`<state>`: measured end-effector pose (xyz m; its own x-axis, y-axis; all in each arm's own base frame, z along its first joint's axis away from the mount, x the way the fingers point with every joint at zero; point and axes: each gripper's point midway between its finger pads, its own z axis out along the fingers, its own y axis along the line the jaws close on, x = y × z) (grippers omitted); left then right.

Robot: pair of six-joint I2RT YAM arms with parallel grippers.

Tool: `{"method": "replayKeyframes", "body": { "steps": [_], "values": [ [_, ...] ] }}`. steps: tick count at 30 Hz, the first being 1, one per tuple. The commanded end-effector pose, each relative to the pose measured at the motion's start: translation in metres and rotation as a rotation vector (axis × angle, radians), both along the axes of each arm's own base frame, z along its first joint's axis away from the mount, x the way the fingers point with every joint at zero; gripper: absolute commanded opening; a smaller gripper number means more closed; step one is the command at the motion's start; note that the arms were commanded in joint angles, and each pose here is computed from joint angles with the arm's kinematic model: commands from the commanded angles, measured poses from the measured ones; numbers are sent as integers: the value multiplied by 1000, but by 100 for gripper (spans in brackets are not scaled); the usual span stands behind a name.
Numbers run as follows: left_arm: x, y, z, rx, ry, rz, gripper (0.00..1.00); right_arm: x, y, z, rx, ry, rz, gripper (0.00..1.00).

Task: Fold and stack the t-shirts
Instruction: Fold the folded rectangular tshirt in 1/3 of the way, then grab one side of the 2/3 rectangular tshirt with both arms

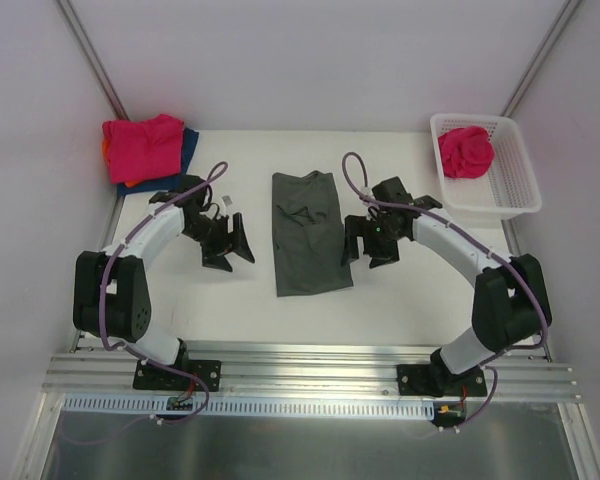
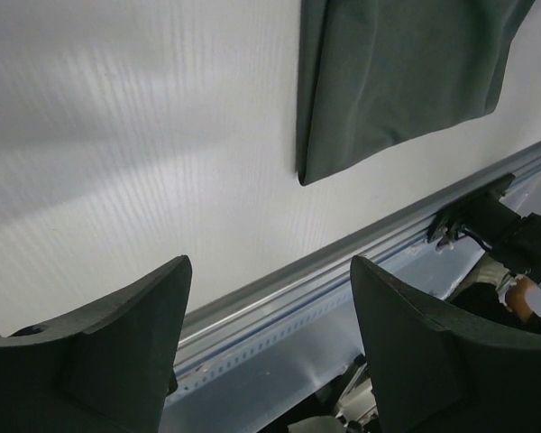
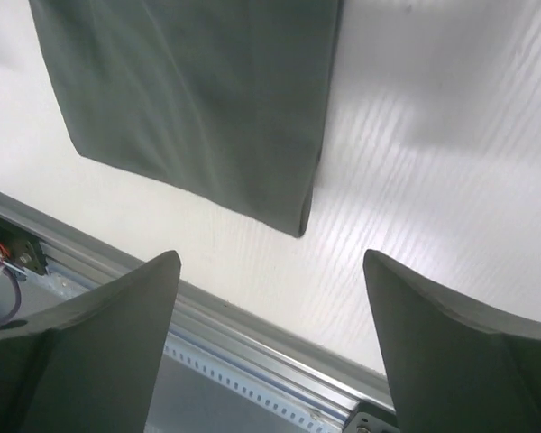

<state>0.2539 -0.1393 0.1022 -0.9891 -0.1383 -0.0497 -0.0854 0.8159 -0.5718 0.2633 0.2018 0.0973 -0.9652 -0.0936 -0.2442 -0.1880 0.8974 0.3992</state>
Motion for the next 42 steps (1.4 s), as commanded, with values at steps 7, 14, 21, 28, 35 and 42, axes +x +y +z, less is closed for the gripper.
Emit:
{"method": "replayKeyframes", "body": {
  "steps": [7,14,21,28,35,42],
  "values": [
    [-24,-27,-5,-87,76,-35,65,-53,-14,-11,17,109,-17,68],
    [-26,-43,-25,-125,164,-42,69,-47,-11,-21,20,127,-35,68],
    [-16,-61,-38,-162,247,-47,64,-29,-2,-32,23,156,-48,68],
    [-11,-68,-47,-192,288,-30,63,-12,6,-41,41,178,-63,66],
    [-16,-75,-54,-206,319,-33,61,-9,6,-47,39,193,-71,66],
    [-23,-86,-59,-201,329,-64,60,-21,3,-52,48,216,-81,62]
  ]
}}
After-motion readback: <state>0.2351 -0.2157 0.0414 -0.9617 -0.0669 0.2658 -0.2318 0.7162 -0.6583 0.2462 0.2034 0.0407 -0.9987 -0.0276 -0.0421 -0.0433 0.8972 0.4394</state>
